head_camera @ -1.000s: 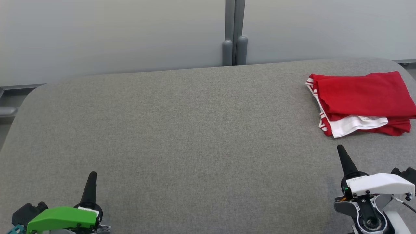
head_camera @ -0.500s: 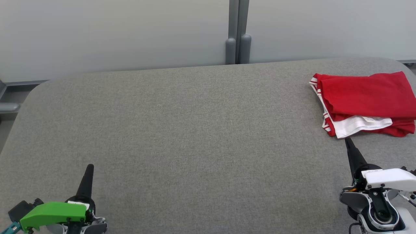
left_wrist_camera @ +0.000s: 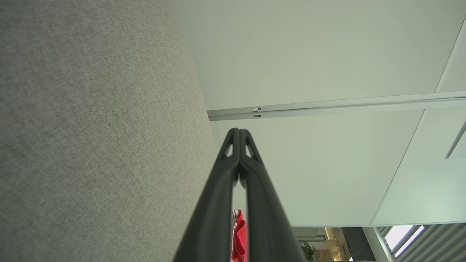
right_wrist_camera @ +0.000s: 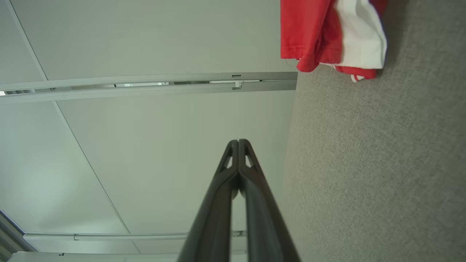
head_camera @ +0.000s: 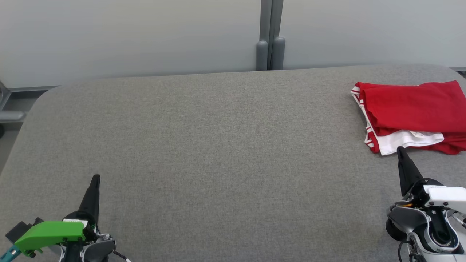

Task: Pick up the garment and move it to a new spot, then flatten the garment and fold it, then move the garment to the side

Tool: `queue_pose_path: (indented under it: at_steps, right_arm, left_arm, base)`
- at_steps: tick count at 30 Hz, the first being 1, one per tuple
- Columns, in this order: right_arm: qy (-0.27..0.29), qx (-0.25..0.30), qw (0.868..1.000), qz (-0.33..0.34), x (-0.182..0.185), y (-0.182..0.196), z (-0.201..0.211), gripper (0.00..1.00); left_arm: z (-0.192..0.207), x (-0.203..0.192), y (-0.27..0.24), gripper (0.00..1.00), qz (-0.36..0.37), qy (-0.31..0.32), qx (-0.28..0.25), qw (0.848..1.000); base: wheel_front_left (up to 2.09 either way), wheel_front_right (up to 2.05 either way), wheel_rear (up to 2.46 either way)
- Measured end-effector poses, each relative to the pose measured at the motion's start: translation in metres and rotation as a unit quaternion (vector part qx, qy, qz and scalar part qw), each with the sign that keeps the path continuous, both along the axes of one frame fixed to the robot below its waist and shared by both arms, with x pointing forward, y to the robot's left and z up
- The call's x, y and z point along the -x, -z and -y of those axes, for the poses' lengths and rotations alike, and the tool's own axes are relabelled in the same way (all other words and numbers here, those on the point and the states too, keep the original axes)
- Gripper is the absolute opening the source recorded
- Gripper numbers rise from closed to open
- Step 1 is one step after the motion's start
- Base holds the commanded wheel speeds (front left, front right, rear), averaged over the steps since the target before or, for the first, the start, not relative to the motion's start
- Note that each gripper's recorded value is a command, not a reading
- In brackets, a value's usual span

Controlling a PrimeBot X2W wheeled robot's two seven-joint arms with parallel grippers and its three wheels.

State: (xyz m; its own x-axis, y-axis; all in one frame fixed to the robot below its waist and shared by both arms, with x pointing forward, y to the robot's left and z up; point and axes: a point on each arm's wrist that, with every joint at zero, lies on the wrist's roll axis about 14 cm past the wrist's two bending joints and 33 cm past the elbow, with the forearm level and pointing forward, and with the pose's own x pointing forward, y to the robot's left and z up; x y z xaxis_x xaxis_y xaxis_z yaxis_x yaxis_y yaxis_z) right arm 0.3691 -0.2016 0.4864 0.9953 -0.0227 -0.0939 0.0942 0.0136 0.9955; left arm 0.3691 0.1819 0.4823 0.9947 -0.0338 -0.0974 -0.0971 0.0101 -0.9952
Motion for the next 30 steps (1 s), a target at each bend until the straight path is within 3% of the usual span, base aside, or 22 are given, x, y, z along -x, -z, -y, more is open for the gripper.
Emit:
queue_pose_path:
  at_steps: [30]
  right_arm:
    - [0.003,-0.012,1.000,0.007,-0.0031,-0.0018,0.0021,0.00]
  left_arm:
    - [-0.0031,-0.0019,0.0000,0.00,0.000,-0.004,0.010,1.000]
  base:
    - [0.00,0.00,0.00]
